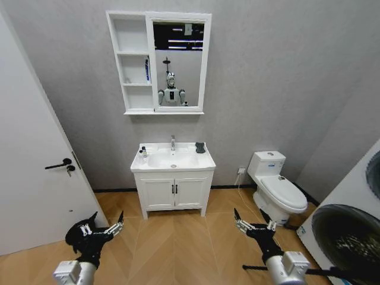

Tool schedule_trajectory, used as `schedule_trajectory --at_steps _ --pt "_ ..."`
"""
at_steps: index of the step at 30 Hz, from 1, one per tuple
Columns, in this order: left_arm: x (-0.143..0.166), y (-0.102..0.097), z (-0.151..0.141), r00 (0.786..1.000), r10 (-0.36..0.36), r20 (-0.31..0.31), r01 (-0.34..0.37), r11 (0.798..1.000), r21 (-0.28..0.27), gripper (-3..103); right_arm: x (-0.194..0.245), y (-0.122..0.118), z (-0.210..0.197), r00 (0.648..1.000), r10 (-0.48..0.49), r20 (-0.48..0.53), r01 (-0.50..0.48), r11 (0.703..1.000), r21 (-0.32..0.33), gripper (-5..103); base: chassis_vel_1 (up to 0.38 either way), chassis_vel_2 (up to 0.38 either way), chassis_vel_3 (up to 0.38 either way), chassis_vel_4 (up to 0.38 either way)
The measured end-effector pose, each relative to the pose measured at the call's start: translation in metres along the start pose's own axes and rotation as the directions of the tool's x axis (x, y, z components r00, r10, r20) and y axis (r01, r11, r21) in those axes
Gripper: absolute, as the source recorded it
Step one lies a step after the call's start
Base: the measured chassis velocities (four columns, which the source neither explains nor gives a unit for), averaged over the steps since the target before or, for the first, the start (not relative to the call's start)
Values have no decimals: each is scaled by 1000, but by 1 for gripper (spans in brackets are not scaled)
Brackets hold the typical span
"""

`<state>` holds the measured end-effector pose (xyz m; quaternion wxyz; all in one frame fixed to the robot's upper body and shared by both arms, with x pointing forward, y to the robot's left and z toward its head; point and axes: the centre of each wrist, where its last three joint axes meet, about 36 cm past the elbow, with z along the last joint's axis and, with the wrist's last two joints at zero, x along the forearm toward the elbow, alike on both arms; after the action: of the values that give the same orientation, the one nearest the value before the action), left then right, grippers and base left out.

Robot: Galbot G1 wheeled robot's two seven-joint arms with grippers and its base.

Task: Move facial cleanser and shampoo from washbasin to cabinet, then wipe washbasin with towel.

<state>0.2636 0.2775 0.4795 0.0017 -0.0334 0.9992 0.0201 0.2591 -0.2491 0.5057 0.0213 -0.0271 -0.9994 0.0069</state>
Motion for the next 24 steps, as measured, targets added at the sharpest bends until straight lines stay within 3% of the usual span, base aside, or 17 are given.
schedule_trajectory --at_steps 24 --pt "7 -6 -11 999 -1 34 2 1000 -21 100 -7 0 -11 1000 -11 -20 11 1000 -3 100 0 0 0 0"
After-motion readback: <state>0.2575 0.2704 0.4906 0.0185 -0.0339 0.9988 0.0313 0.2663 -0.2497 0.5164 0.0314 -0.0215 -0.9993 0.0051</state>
